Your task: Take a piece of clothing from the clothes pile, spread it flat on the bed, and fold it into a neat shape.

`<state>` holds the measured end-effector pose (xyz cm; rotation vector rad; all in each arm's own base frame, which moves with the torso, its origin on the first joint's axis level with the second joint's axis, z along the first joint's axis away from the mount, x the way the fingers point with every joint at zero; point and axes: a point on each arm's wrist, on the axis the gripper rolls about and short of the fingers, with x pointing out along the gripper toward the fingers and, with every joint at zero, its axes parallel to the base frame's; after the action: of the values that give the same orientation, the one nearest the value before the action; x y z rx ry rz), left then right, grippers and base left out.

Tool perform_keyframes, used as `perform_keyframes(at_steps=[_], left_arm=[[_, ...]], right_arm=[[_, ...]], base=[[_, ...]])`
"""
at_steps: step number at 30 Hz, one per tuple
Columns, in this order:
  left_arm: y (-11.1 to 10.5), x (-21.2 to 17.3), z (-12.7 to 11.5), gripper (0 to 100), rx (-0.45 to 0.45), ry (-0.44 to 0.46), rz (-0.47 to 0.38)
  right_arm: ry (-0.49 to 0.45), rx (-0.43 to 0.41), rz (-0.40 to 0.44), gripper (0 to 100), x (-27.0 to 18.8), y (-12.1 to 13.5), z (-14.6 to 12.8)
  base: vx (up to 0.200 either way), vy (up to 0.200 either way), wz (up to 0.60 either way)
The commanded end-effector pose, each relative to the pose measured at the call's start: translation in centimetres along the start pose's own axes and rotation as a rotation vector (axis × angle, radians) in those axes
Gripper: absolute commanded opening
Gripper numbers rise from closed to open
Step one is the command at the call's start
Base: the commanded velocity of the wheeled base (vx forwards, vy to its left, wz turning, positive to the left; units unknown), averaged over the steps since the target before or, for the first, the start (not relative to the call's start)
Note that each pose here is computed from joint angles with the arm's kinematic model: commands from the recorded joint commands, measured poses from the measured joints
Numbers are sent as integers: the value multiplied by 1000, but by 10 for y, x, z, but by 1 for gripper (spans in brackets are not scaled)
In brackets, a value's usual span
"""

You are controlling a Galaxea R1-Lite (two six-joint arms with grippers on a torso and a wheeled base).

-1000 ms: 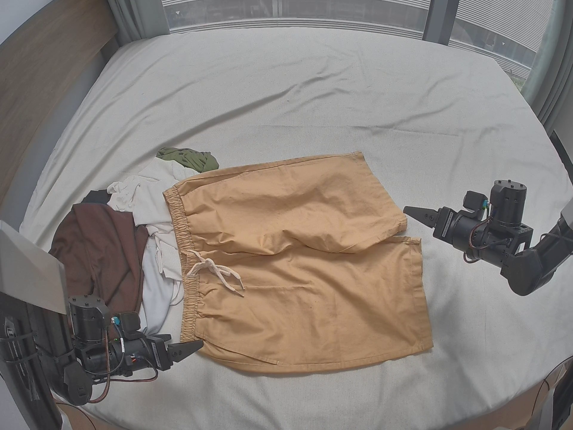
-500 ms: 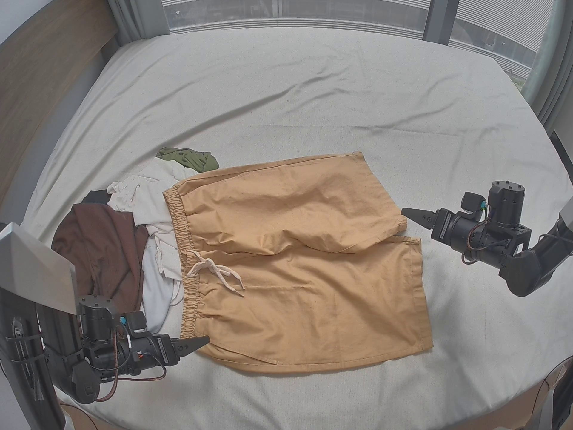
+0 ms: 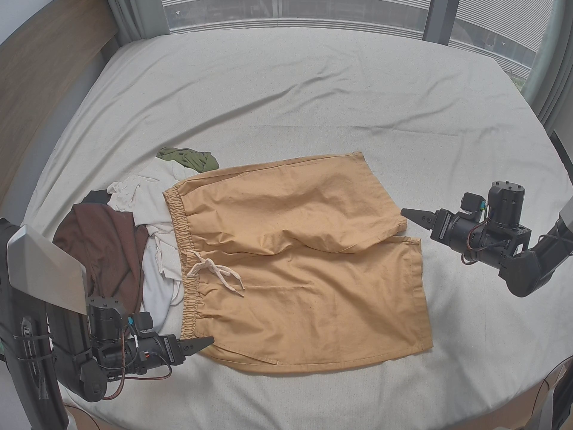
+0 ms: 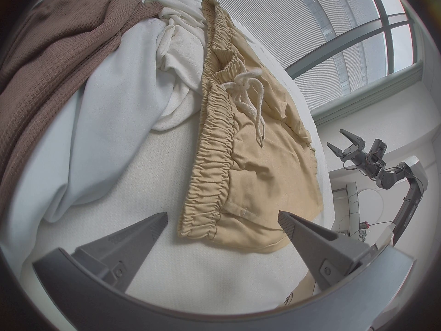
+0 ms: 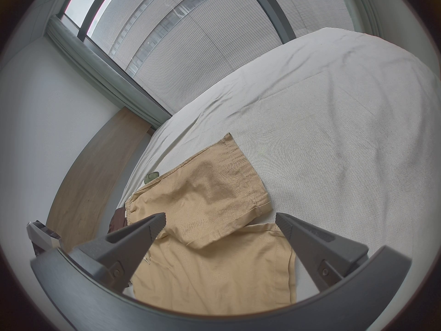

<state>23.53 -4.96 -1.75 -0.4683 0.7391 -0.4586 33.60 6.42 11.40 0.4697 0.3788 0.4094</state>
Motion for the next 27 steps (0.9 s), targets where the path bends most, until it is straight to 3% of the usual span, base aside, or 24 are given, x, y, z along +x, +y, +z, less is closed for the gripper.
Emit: perform_keyframes(at_steps=[1, 5, 11, 13, 27], left_arm=[[1, 2, 1, 0, -1, -5, 3], [1, 2, 1, 0, 0, -6, 4], [2, -1, 2, 0, 2, -14, 8], [0, -4, 3, 0, 9, -21, 5], [-4, -10, 2, 0, 29, -14, 0]], right_arm=[[6, 1, -2, 100, 0, -1, -2], [26, 4, -10, 100, -2, -2, -6], [178, -134, -74, 100, -17, -16, -38], [257, -134, -92, 100, -24, -18, -54], [477, -104, -160, 100, -45, -27, -86]], base=[[0, 0, 0], [0, 0, 0], [0, 0, 0], [0, 0, 0], [0, 0, 0]])
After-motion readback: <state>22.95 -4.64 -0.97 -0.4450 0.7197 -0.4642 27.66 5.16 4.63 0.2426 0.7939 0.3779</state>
